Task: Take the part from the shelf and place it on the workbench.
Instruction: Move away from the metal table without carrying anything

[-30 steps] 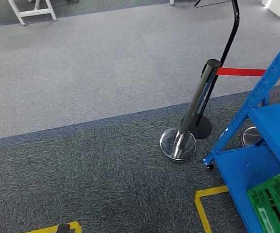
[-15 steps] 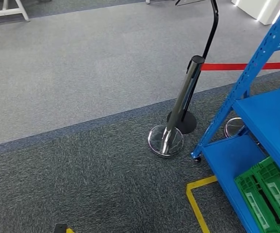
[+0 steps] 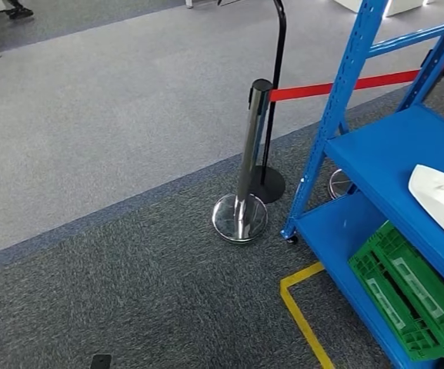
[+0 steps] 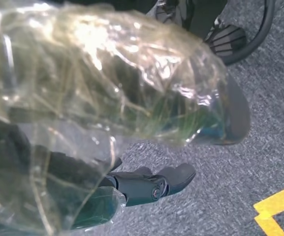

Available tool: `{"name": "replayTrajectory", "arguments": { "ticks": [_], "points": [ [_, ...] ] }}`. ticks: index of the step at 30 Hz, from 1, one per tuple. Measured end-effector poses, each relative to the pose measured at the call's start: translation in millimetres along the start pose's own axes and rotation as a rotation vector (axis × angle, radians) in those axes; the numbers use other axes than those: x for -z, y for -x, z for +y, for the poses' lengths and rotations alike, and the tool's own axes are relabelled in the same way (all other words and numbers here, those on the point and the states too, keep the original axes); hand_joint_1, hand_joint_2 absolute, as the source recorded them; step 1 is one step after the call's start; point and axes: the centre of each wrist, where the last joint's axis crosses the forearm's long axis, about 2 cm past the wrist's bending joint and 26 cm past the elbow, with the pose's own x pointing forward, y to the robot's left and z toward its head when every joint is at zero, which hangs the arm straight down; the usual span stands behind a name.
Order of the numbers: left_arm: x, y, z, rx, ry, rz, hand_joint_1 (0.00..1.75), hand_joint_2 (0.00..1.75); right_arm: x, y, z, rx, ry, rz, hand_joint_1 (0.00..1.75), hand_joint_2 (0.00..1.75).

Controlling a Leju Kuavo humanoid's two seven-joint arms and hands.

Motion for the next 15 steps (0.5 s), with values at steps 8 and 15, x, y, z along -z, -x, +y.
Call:
{"name": "replayTrajectory", "arguments": {
  "ticks": [8,15],
  "points": [
    [-0.4,1.1,0.5,-0.035,-0.018,0.005,0.00,0.87,-0.1,-0.3,0.4,-0.015,-0.007,-0.003,0.00,0.00],
    [-1.2,0.9,-0.9,-0.020,-0.025,0.027,0.00,1.75,-0.1,0.3,0.4,-0.025,-0.011,-0.006,0.00,0.00]
  ]
}}
